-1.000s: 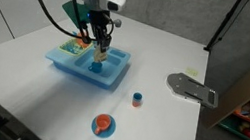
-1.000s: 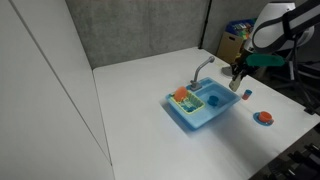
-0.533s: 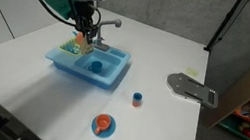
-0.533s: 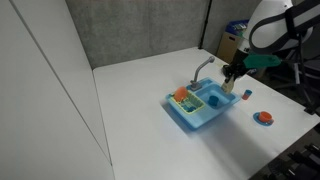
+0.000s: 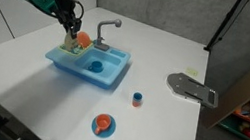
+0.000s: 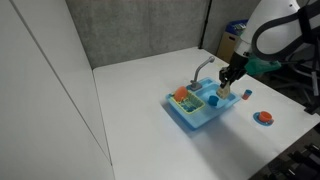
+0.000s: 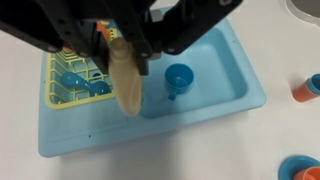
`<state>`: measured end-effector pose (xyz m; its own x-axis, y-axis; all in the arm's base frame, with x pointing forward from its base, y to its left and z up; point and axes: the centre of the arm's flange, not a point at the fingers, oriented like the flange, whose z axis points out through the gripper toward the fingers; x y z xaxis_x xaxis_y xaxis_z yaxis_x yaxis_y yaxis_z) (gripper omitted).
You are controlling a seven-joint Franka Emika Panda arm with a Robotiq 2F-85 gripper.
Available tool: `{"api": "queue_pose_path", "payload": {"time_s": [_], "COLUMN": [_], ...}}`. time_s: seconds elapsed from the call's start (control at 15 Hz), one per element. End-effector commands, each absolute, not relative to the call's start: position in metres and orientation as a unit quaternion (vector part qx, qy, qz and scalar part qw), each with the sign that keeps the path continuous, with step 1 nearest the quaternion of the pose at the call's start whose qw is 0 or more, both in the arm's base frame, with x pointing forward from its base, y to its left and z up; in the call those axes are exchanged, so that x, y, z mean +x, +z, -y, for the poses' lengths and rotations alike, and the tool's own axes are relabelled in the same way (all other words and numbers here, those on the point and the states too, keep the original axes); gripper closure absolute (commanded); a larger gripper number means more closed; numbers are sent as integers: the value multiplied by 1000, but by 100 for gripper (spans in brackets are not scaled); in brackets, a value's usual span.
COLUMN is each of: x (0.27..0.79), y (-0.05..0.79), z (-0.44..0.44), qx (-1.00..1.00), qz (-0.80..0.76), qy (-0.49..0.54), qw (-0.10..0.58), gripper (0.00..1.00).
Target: Put the white bottle onto the toy sink
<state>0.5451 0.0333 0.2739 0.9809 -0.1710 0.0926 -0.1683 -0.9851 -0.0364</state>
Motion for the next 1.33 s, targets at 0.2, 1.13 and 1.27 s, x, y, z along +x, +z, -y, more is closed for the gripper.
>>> {"api": "queue_pose_path", "payload": {"time_s": [0.2, 1.13, 1.27], "x": [525, 520, 521], "y": [259, 220, 216], "z": [-61, -75, -80], "qx": [-995, -996, -996], "qz": [-61, -79, -78], "qy": [-77, -36, -37], "qw": [-18, -7, -6], "gripper": [90, 90, 90]}}
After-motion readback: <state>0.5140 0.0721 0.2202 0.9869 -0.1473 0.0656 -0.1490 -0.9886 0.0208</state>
